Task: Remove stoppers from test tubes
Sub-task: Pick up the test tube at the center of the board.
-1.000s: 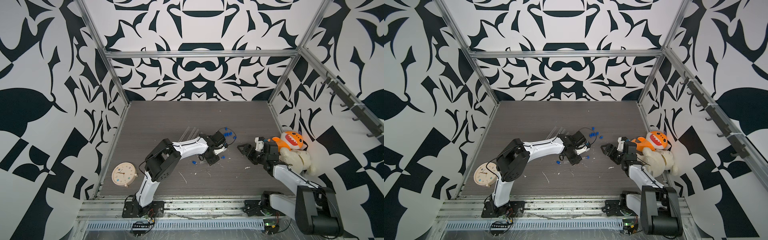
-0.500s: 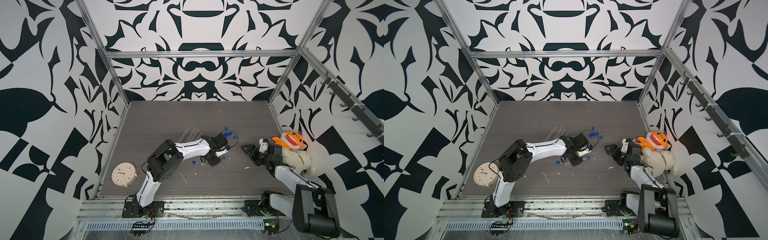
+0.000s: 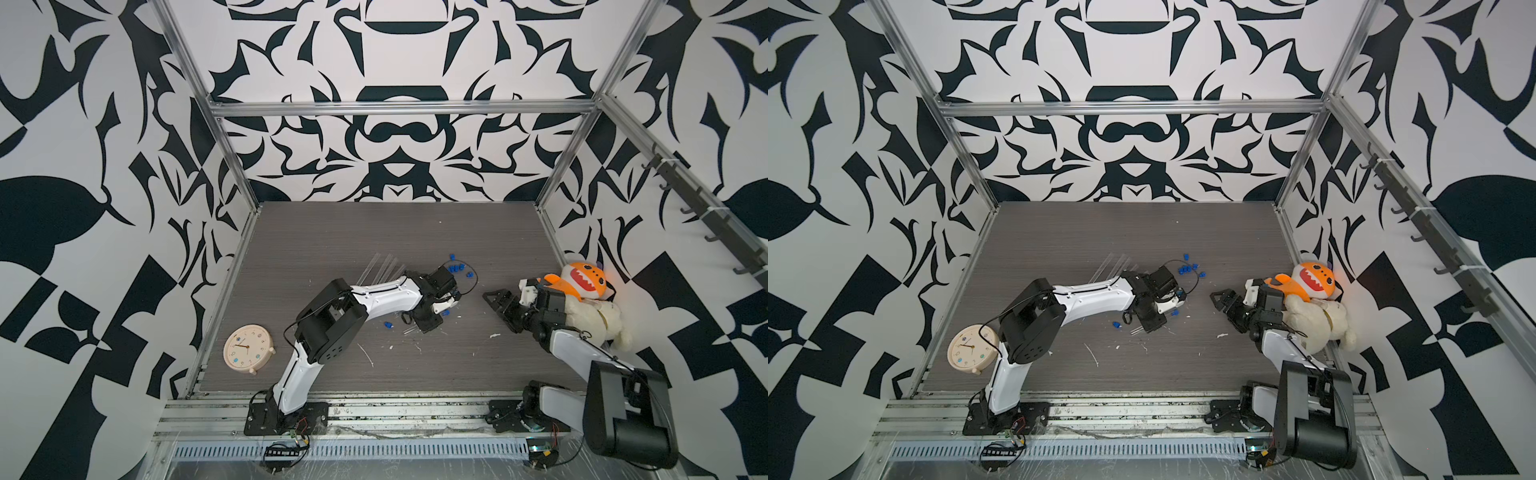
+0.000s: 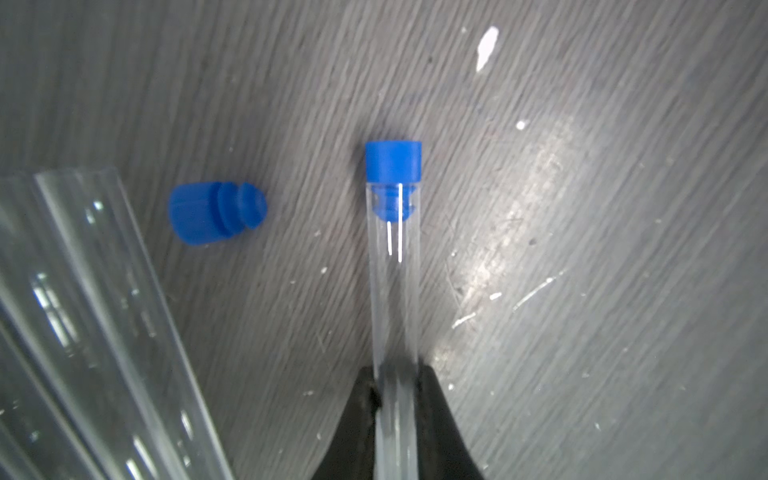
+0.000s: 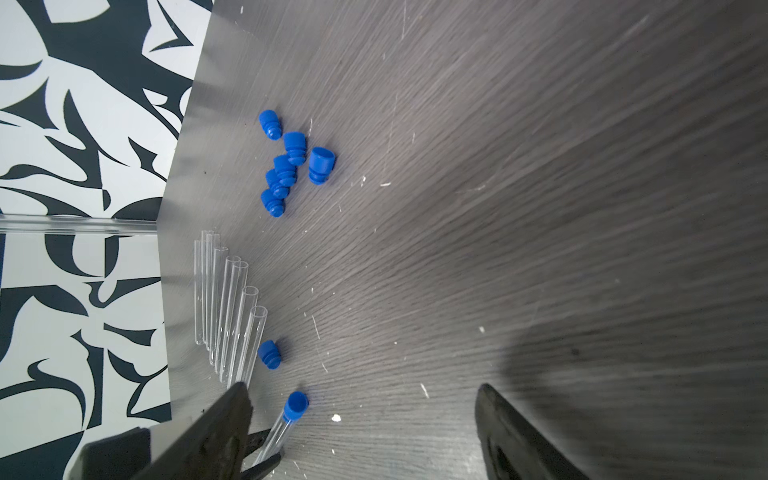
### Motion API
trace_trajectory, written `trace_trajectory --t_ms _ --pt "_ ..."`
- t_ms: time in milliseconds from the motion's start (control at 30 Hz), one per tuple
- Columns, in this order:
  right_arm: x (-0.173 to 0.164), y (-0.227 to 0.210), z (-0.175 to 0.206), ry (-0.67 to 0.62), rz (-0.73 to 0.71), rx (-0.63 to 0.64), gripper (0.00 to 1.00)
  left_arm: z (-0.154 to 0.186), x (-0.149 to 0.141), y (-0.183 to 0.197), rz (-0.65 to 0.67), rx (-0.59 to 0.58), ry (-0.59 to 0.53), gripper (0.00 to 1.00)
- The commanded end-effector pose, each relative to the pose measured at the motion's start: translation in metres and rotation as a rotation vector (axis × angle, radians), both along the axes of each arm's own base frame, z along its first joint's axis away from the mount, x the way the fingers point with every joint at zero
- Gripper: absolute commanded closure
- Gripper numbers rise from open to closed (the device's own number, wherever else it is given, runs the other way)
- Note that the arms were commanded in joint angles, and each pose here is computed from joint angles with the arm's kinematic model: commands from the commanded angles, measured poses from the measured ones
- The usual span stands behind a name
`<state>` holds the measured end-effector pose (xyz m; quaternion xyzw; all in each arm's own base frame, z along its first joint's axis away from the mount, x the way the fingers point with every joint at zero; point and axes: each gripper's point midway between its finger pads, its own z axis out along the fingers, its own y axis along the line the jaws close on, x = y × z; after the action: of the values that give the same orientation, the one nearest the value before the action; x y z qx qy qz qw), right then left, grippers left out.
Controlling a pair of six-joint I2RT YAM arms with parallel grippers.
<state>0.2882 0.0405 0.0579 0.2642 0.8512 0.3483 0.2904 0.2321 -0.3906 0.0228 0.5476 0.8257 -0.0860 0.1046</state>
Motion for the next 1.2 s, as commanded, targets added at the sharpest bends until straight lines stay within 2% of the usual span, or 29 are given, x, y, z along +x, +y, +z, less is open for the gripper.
trace_trajectory --t_ms 0,300,400,700,867,1167 --pt "0.004 0.001 0.01 -0.05 0.032 -0.018 0.16 0.014 0.0 -0.007 0.004 -0.042 0.015 0.96" --pt "0.011 0.016 0.027 -0.148 0.114 0.037 0.16 0.065 0.021 -0.014 0.082 -0.221 -0.005 0.99" --pt "0.015 0.027 0.034 -0.182 0.148 0.06 0.16 0.072 0.024 -0.016 0.087 -0.244 -0.013 1.0" --pt "0.035 0.074 0.062 -0.276 0.26 0.056 0.19 0.079 0.035 -0.018 0.11 -0.271 -0.037 1.0" --pt "0.043 0.09 0.061 -0.277 0.275 0.09 0.29 0.084 0.04 -0.021 0.119 -0.291 -0.045 1.0" --pt "0.052 0.11 0.064 -0.287 0.295 0.106 0.37 0.087 0.042 -0.023 0.124 -0.308 -0.049 1.0"
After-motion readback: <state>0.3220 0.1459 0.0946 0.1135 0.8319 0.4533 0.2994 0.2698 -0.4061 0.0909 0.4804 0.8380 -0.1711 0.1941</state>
